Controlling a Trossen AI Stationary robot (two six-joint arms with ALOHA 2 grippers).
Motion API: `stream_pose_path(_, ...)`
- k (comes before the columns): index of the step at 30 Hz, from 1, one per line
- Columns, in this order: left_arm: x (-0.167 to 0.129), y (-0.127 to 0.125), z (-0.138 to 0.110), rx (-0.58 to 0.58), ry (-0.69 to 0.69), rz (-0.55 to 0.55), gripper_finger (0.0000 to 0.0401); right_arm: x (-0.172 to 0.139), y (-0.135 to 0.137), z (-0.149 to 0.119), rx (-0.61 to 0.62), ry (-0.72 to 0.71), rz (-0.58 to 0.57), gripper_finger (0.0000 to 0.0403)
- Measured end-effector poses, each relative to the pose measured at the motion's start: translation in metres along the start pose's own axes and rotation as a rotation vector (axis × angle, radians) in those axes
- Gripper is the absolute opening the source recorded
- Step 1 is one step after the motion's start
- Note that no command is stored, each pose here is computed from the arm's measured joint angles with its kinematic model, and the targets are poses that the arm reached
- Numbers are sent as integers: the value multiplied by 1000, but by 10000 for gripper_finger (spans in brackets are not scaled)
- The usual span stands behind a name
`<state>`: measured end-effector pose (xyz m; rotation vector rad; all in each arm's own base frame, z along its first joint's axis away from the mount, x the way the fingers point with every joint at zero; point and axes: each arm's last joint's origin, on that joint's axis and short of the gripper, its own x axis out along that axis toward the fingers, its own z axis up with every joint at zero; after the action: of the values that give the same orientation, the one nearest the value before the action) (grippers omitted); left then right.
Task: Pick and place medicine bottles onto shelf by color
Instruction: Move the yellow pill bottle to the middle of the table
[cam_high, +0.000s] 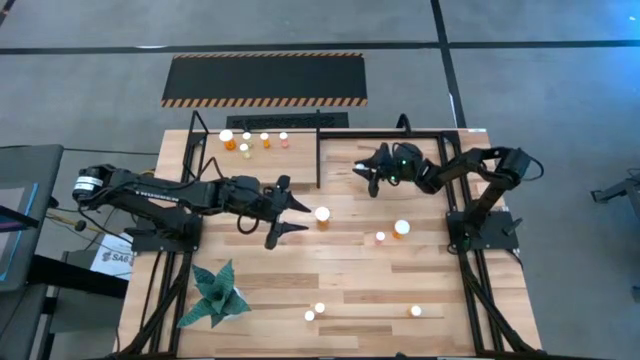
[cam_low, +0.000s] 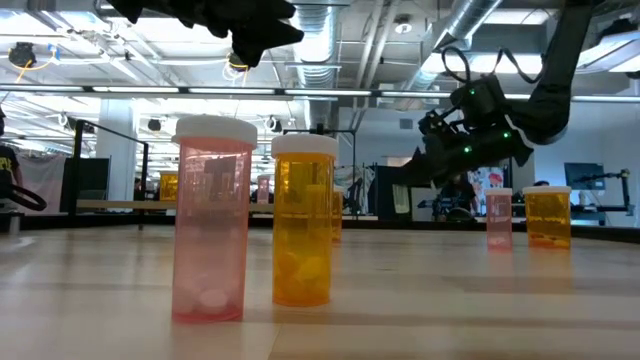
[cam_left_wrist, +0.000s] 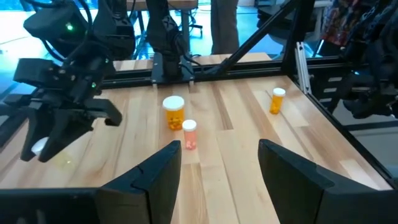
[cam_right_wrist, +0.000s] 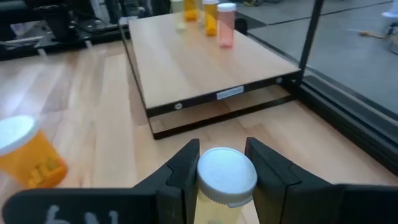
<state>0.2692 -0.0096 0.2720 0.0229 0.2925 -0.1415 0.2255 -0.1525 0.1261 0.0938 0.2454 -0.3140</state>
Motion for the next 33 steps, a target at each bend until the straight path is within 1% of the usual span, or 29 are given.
stream_pose_path(3,0,0,0,0,0,10,201,3,6,-2,-8,1,26,131)
stream_pose_path(6,0,0,0,0,1,10,201,10,15,-12,-12,13,65,131)
stream_pose_path(9,0,0,0,-5,3,10,201,18,25,-19,-34,-26,107,131)
stream_pose_path(12,0,0,0,-5,4,10,201,23,32,-20,-81,-109,134,131)
stream_pose_path(15,0,0,0,-5,4,9,201,28,33,-27,-96,-124,138,131)
stream_pose_path(19,0,0,0,-4,5,9,201,35,31,-40,-57,-72,138,131)
stream_pose_path(22,0,0,-1,1,5,9,201,39,33,-43,-50,-76,145,131)
stream_pose_path(28,0,0,-1,3,6,18,201,44,36,-42,-55,-79,158,131)
stream_pose_path(33,0,1,-1,3,6,22,201,46,36,-39,6,-78,163,131)
